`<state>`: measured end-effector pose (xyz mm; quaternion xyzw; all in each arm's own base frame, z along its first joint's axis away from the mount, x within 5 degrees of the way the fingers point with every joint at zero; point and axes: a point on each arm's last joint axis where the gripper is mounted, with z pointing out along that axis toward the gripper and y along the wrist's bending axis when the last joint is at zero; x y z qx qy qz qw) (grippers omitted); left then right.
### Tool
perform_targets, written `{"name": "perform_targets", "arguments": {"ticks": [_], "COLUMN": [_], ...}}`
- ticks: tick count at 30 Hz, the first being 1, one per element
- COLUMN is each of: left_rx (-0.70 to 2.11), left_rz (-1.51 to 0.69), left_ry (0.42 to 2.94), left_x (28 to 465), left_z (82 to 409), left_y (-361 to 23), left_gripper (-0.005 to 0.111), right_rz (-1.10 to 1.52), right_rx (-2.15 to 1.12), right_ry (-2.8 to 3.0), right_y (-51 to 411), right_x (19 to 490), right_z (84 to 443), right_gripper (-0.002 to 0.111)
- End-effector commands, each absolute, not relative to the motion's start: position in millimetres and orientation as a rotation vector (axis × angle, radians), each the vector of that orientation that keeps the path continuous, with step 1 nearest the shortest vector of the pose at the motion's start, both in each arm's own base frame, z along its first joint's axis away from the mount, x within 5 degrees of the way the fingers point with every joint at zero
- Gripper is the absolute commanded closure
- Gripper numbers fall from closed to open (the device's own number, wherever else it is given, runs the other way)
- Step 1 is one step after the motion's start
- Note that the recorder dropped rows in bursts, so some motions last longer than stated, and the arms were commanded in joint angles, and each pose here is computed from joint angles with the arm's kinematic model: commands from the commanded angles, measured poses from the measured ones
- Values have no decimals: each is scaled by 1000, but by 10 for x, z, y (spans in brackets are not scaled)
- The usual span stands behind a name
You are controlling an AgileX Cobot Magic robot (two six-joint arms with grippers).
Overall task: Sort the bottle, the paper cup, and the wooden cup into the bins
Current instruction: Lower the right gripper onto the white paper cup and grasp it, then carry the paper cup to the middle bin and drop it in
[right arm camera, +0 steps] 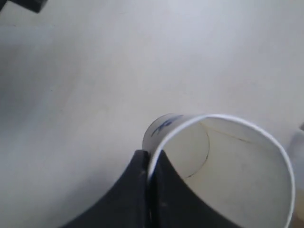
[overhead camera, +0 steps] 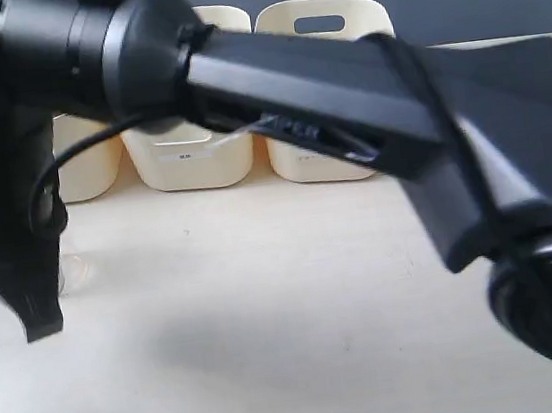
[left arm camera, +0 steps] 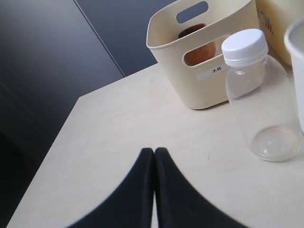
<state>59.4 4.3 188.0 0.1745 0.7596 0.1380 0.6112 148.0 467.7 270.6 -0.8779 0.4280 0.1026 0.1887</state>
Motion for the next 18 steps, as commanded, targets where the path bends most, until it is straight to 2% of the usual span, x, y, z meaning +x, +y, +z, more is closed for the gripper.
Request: {"name": "perform_targets", "arguments": {"ticks": [1,4,9,18], "left_rx": [407,407,409,407], "left_rz": [315,315,316,315], "left_ry": [1749,1749,1747,1747], "left_x": [592,592,593,593], "left_z": [1877,1877,1878,1878], "left_y": [41,41,40,40], "left_gripper": [107,107,107,107], "right_rz": [175,170,151,242], "right_rx": [-2301,-2210,-1995,-1563], "right_ry": [1274,1302,1450,1620], "right_y": [4398,4194,3932,3744], "right_x": [1601,1733,2268,3434], "right_z": [3295,3591,3730,3284], "right_gripper": [108,108,108,108]}}
